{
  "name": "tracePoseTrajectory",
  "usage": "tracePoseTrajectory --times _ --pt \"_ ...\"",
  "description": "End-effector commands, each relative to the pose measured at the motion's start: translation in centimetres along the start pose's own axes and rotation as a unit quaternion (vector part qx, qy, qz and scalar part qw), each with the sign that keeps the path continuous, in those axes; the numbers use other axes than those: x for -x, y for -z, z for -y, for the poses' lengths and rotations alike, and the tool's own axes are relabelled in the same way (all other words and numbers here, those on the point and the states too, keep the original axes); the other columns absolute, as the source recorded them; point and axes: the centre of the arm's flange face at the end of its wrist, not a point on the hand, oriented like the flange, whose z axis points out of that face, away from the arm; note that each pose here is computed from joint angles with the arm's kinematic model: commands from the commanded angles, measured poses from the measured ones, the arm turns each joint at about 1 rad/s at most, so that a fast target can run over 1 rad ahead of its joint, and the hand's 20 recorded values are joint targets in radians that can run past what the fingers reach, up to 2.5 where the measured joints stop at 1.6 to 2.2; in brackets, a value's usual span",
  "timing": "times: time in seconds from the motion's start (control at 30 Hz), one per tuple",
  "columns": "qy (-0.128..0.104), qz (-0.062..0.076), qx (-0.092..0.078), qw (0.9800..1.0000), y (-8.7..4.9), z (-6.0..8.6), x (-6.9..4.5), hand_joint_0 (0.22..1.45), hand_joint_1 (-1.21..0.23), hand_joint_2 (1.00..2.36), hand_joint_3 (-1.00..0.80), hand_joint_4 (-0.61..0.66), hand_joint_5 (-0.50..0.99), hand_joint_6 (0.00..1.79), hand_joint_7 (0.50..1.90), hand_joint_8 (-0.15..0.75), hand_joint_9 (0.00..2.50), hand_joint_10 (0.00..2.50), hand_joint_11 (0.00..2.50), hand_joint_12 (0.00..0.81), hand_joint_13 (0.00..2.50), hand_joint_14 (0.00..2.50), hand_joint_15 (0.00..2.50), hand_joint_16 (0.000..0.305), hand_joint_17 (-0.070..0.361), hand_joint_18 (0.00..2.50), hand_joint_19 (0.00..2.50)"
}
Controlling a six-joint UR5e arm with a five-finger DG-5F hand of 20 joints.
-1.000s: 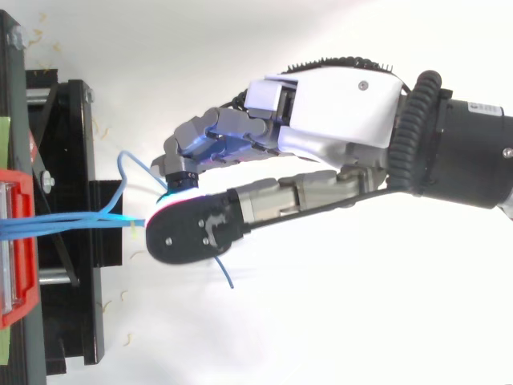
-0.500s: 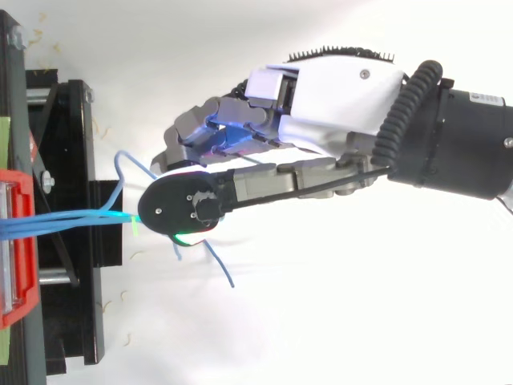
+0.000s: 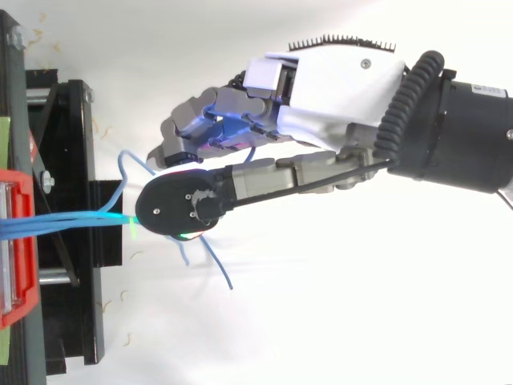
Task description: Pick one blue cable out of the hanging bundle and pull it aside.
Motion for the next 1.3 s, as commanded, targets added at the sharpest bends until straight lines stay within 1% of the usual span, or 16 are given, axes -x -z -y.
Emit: tracePoseTrajectory --times 0.0,0.07,0.13,0.2,0.23,0.37,0.47,0.63,0.67,0.73,0.83,1.0,1.17,1.2,1.23,1.27 --pt "-0.001 0.001 0.002 1.0000 0.0 -0.3 0.1 0.58 -0.68 1.02 -0.26 0.30 -0.18 0.88 1.37 0.279 0.47 0.00 0.15 0.395 0.43 0.01 0.24 0.057 0.128 0.26 0.37" --pt "-0.001 0.001 0.003 1.0000 0.0 -0.4 0.2 0.58 -0.69 1.02 -0.25 0.30 -0.18 0.88 1.38 0.279 0.47 0.00 0.15 0.393 0.43 0.01 0.25 0.057 0.128 0.26 0.36" --pt "-0.001 0.001 0.004 1.0000 0.0 -0.4 0.1 0.58 -0.69 1.02 -0.26 0.30 -0.19 0.89 1.36 0.277 0.47 0.00 0.15 0.394 0.43 0.01 0.25 0.057 0.128 0.27 0.36" --pt "-0.001 0.001 0.004 1.0000 0.0 -0.4 0.1 0.53 -0.67 1.01 -0.39 0.30 -0.19 0.89 1.34 0.286 0.47 0.00 0.16 0.403 0.44 0.01 0.26 0.059 0.133 0.26 0.37" --pt "-0.001 0.001 0.004 1.0000 0.0 -0.4 0.1 0.53 -0.66 1.01 -0.42 0.30 -0.19 0.89 1.34 0.286 0.47 0.01 0.15 0.403 0.43 0.01 0.26 0.059 0.133 0.26 0.37" --pt "-0.001 0.000 0.004 1.0000 0.0 -0.4 0.0 0.52 -0.62 1.00 -0.48 0.30 -0.18 0.88 1.33 0.290 0.47 0.00 0.16 0.409 0.44 0.01 0.26 0.060 0.135 0.26 0.37" --pt "0.000 0.001 0.004 1.0000 0.0 -0.4 0.2 0.51 -0.59 1.00 -0.50 0.30 -0.18 0.88 1.33 0.299 0.49 0.00 0.16 0.414 0.45 0.01 0.26 0.060 0.136 0.27 0.38" --pt "0.001 0.000 0.004 1.0000 0.0 -0.4 0.0 0.51 -0.58 1.00 -0.49 0.30 -0.18 0.88 1.34 0.305 0.50 0.00 0.16 0.416 0.45 0.01 0.26 0.060 0.136 0.27 0.38" --pt "0.000 0.001 0.004 1.0000 0.0 -0.4 0.1 0.53 -0.59 1.00 -0.43 0.30 -0.18 0.88 1.35 0.301 0.51 0.00 0.16 0.411 0.45 0.01 0.27 0.059 0.133 0.27 0.39" --pt "0.000 0.001 0.004 1.0000 0.0 -0.4 0.1 0.54 -0.60 1.01 -0.41 0.30 -0.17 0.88 1.36 0.296 0.51 0.00 0.16 0.409 0.45 0.01 0.26 0.058 0.132 0.27 0.39" --pt "0.000 0.001 0.004 1.0000 0.0 -0.4 0.1 0.56 -0.64 1.01 -0.32 0.30 -0.17 0.88 1.38 0.292 0.51 0.00 0.17 0.403 0.45 0.01 0.27 0.058 0.130 0.26 0.39" --pt "-0.001 0.003 0.006 1.0000 -0.1 -0.5 0.2 0.58 -0.71 1.01 -0.26 0.28 -0.18 0.88 1.38 0.281 0.49 0.00 0.17 0.396 0.44 0.01 0.27 0.057 0.128 0.26 0.38" --pt "-0.003 0.003 0.011 0.9999 -0.1 -1.0 0.1 0.60 -0.74 1.01 -0.30 0.26 -0.18 0.88 1.37 0.268 0.48 0.00 0.16 0.386 0.45 0.01 0.28 0.056 0.127 0.26 0.37" --pt "-0.003 0.004 0.013 0.9999 -0.1 -1.3 0.1 0.57 -0.79 1.00 -0.45 0.24 -0.19 0.89 1.34 0.272 0.48 0.00 0.16 0.389 0.45 0.01 0.27 0.057 0.128 0.27 0.37" --pt "-0.004 0.005 0.013 0.9999 -0.1 -1.3 0.3 0.57 -0.78 1.00 -0.50 0.24 -0.19 0.89 1.34 0.273 0.47 0.00 0.17 0.389 0.45 0.01 0.27 0.057 0.128 0.27 0.38" --pt "-0.004 0.005 0.013 0.9999 -0.1 -1.3 0.3 0.56 -0.77 1.00 -0.50 0.25 -0.19 0.89 1.34 0.272 0.48 0.00 0.17 0.390 0.45 0.01 0.27 0.057 0.129 0.28 0.37"
